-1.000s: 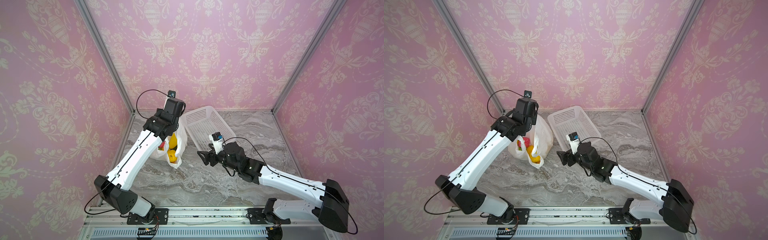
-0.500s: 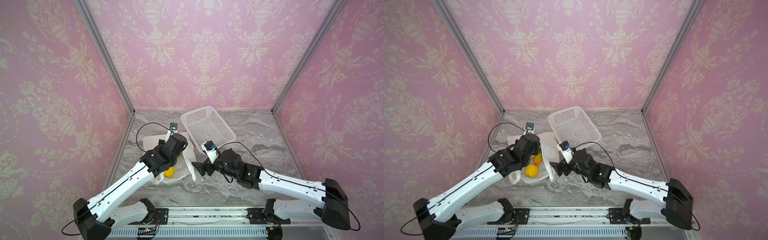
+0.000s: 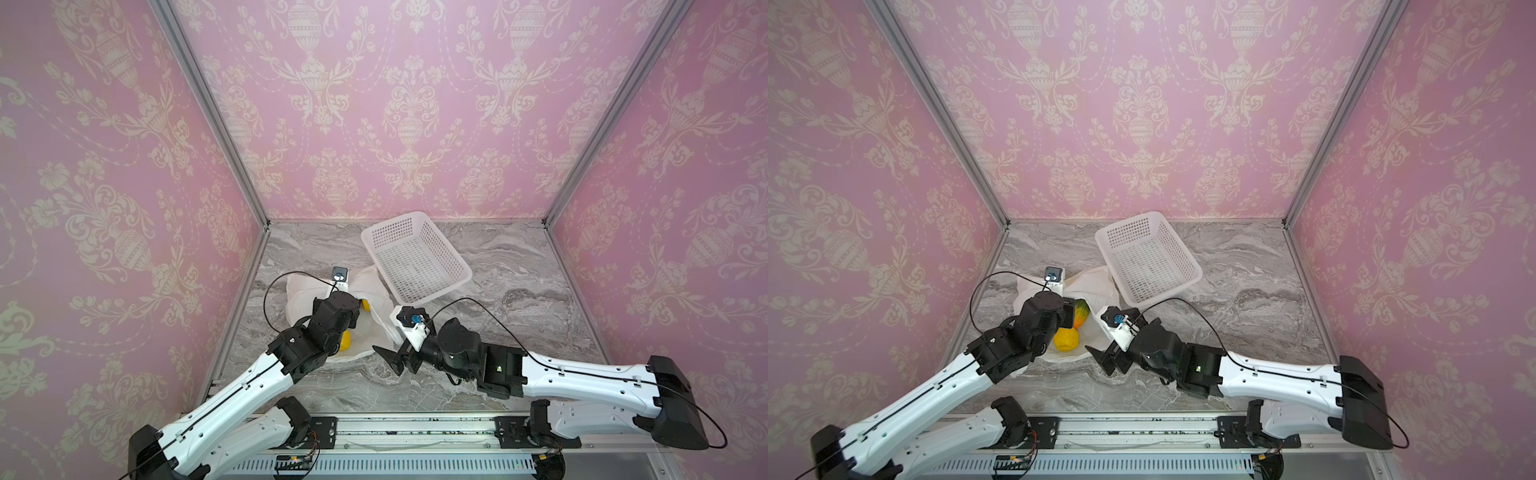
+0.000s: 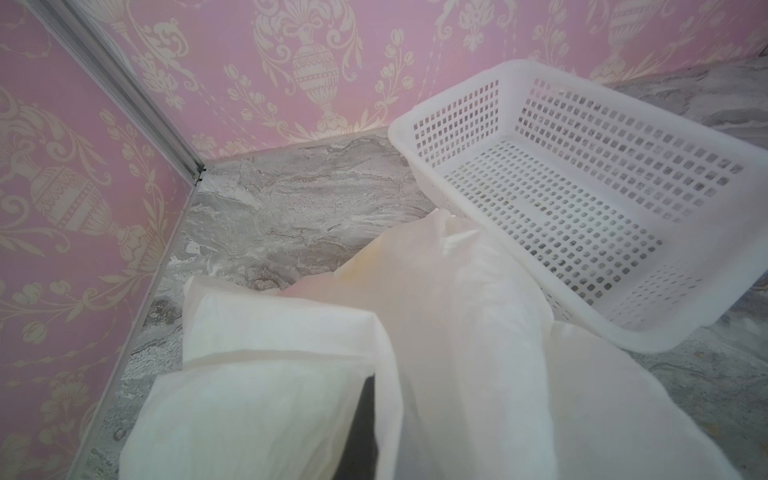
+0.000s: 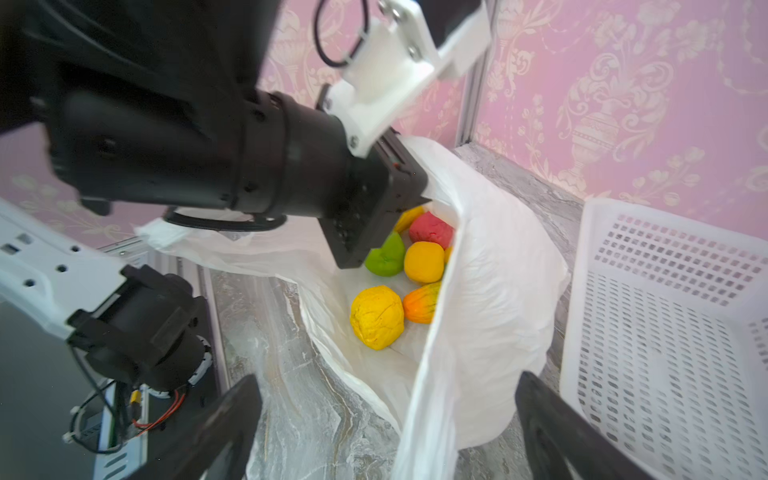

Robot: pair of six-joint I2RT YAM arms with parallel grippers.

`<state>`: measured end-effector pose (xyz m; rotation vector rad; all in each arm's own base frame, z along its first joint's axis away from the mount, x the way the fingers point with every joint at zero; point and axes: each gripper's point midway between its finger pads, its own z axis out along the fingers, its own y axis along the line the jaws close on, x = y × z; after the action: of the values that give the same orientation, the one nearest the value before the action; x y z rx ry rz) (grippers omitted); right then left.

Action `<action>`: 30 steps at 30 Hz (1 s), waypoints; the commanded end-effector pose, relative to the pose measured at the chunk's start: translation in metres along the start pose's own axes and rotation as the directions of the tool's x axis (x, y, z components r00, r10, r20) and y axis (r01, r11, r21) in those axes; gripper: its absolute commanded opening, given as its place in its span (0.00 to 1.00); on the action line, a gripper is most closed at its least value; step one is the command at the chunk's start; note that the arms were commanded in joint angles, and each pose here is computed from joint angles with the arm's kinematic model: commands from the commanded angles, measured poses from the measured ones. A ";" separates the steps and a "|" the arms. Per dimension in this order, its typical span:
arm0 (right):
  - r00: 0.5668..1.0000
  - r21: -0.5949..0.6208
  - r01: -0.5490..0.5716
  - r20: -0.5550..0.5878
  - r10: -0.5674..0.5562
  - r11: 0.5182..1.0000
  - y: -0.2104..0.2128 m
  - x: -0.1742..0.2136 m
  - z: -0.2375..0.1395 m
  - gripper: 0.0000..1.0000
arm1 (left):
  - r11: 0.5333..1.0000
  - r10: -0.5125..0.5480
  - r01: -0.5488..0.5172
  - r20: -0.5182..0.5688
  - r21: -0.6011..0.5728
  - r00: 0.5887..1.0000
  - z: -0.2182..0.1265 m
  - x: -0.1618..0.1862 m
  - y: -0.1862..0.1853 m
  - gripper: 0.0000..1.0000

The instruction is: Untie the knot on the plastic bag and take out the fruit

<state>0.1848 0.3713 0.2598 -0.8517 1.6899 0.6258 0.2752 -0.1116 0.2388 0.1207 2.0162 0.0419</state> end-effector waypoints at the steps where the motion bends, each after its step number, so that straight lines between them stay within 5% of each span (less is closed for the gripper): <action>1: 0.998 0.233 0.051 -0.055 -0.039 0.971 -0.032 0.010 0.028 0.98 | 1.000 -0.008 0.008 0.025 0.025 1.000 -0.004 -0.002 0.001 0.00; 5: 0.992 0.350 -0.018 -0.108 0.059 0.937 -0.068 0.027 0.052 0.91 | 1.000 -0.014 0.014 0.015 0.015 1.000 -0.005 0.004 0.004 0.03; 7: 0.987 0.309 -0.085 -0.102 0.122 0.947 -0.073 0.030 0.056 0.74 | 1.000 -0.018 0.019 0.008 -0.003 1.000 -0.005 0.007 0.008 0.14; 10: 0.984 0.303 -0.110 -0.099 0.146 0.947 -0.077 0.032 0.056 0.34 | 0.997 -0.035 0.034 -0.007 -0.073 0.999 -0.008 0.014 0.023 0.41; 12: 0.982 0.332 -0.117 -0.100 0.158 0.936 -0.083 0.033 0.053 0.17 | 0.990 -0.049 0.045 -0.027 -0.135 0.998 -0.010 0.021 0.036 0.62; 16: 0.975 0.367 -0.151 -0.096 0.199 0.918 -0.094 0.042 0.048 0.07 | 0.972 -0.070 0.059 -0.040 -0.226 0.997 -0.016 0.030 0.057 0.79; 20: 0.971 0.408 -0.168 -0.087 0.221 0.897 -0.103 0.051 0.040 0.05 | 0.956 -0.073 0.049 -0.071 -0.288 0.995 -0.013 0.049 0.074 0.85; 23: 0.974 0.385 -0.172 -0.069 0.214 0.907 -0.102 0.050 0.034 0.07 | 0.945 -0.086 0.052 -0.091 -0.322 0.992 -0.010 0.058 0.085 0.75; 27: 0.980 0.346 -0.170 -0.037 0.194 0.923 -0.098 0.047 0.025 0.22 | 0.947 -0.100 0.069 -0.082 -0.314 0.992 -0.009 0.054 0.088 0.24; 30: 0.984 0.336 -0.156 -0.026 0.175 0.929 -0.098 0.040 0.016 0.39 | 0.961 -0.098 0.079 -0.058 -0.264 0.993 -0.010 0.044 0.081 0.06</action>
<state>0.2669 0.3206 0.1976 -0.5167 1.9224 0.3832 0.2524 -0.0241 0.2035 -0.1546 2.0777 0.2938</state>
